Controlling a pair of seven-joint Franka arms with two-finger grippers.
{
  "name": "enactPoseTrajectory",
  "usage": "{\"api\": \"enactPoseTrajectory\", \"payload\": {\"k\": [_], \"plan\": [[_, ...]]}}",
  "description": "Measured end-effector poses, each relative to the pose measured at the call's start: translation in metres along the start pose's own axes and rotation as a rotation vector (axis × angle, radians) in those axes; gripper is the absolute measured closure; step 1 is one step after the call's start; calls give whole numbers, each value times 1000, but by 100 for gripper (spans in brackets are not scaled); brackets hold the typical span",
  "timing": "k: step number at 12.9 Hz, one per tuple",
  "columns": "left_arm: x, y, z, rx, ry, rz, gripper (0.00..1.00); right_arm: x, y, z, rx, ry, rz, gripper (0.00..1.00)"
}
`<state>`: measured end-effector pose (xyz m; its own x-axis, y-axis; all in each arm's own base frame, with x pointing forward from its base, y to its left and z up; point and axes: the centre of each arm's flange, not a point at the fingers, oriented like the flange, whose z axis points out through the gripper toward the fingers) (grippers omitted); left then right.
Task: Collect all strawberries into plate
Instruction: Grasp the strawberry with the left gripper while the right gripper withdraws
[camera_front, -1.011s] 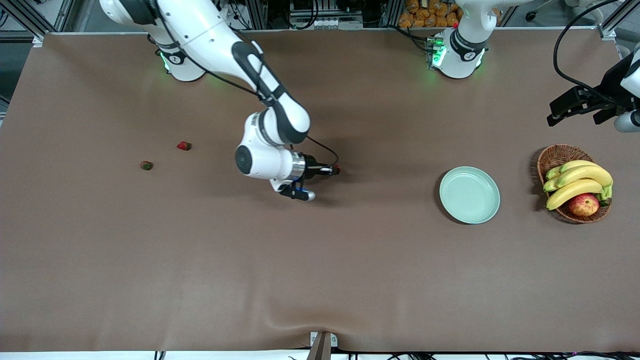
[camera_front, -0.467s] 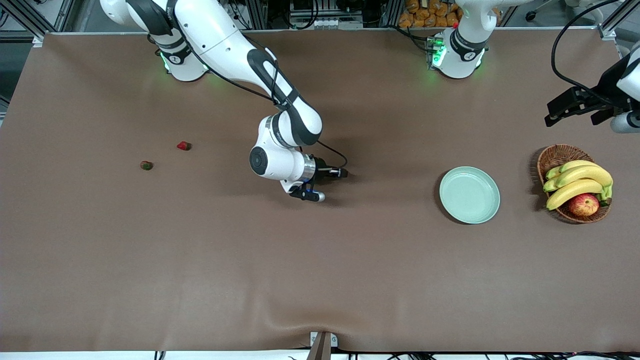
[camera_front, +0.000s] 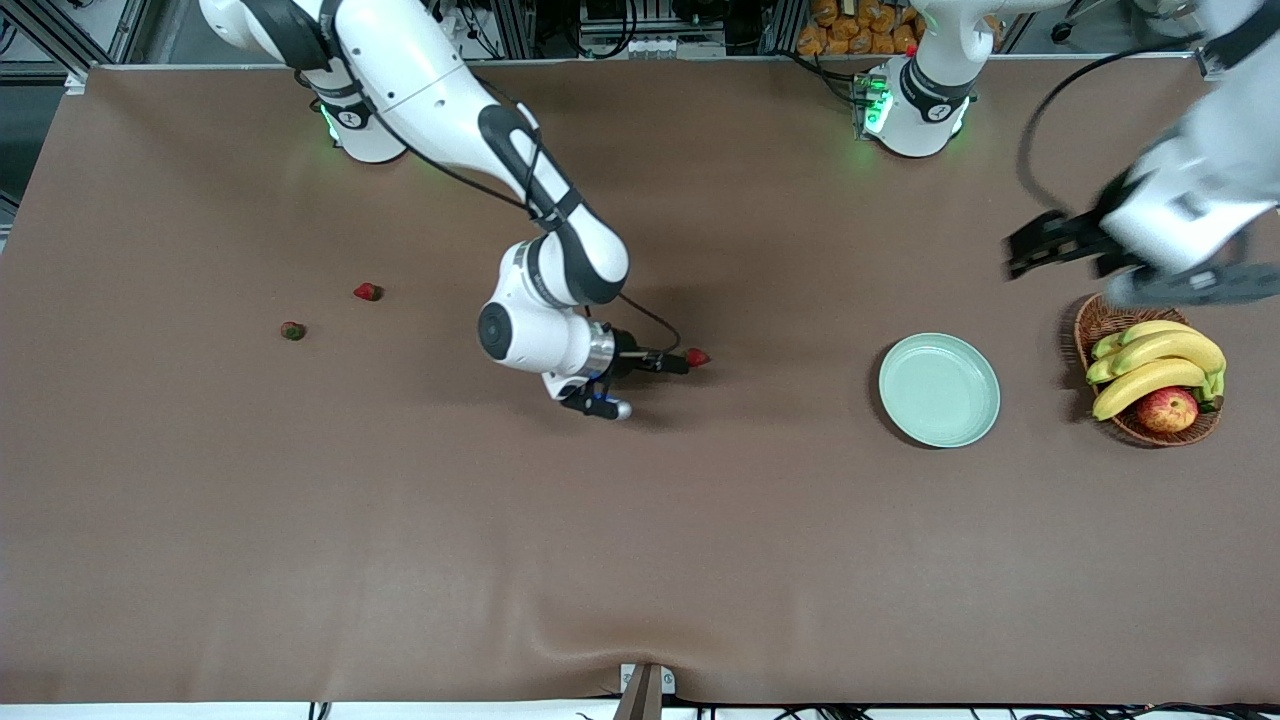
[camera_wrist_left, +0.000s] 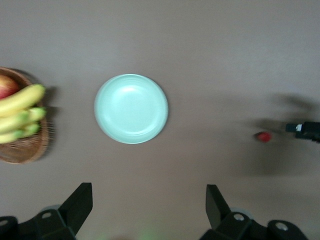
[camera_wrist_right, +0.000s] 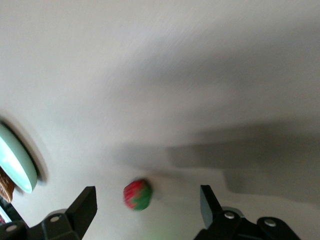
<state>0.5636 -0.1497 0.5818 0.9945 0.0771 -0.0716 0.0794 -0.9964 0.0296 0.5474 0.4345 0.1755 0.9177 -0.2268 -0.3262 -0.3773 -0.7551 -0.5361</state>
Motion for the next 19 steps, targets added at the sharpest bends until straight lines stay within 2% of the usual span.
{"api": "enactPoseTrajectory", "payload": {"k": [1, 2, 4, 6, 9, 11, 12, 14, 16, 17, 19], "plan": [[4, 31, 23, -7, -10, -39, 0, 14, 14, -12, -5, 13, 28, 1], [7, 61, 48, -15, -17, -79, 0, 29, 34, -28, -20, 30, 51, 0], [9, 116, 105, -36, -17, -176, 0, 59, 79, -72, -113, 49, 45, 0], [0, 162, 167, -66, -6, -275, 0, 77, 121, -125, -233, -21, 18, 0], [-26, 209, 246, -64, -36, -448, 0, 91, 178, -203, -440, -142, -13, 0], [-44, 238, 292, -50, -56, -593, 0, 88, 209, -231, -566, -224, -14, 0], [-52, 252, 326, -32, -51, -691, 0, 83, 227, -237, -656, -273, -19, 0], [-57, 257, 362, 9, -17, -773, 0, 76, 247, -231, -731, -312, -25, 0], [-57, 256, 386, 32, 0, -831, 0, 67, 270, -220, -780, -355, -17, 0], [-57, 256, 393, 35, -3, -846, 8, 62, 283, -217, -805, -375, -13, 0], [-57, 257, 401, 21, -4, -882, 10, 56, 308, -216, -822, -421, -17, 0]]}}
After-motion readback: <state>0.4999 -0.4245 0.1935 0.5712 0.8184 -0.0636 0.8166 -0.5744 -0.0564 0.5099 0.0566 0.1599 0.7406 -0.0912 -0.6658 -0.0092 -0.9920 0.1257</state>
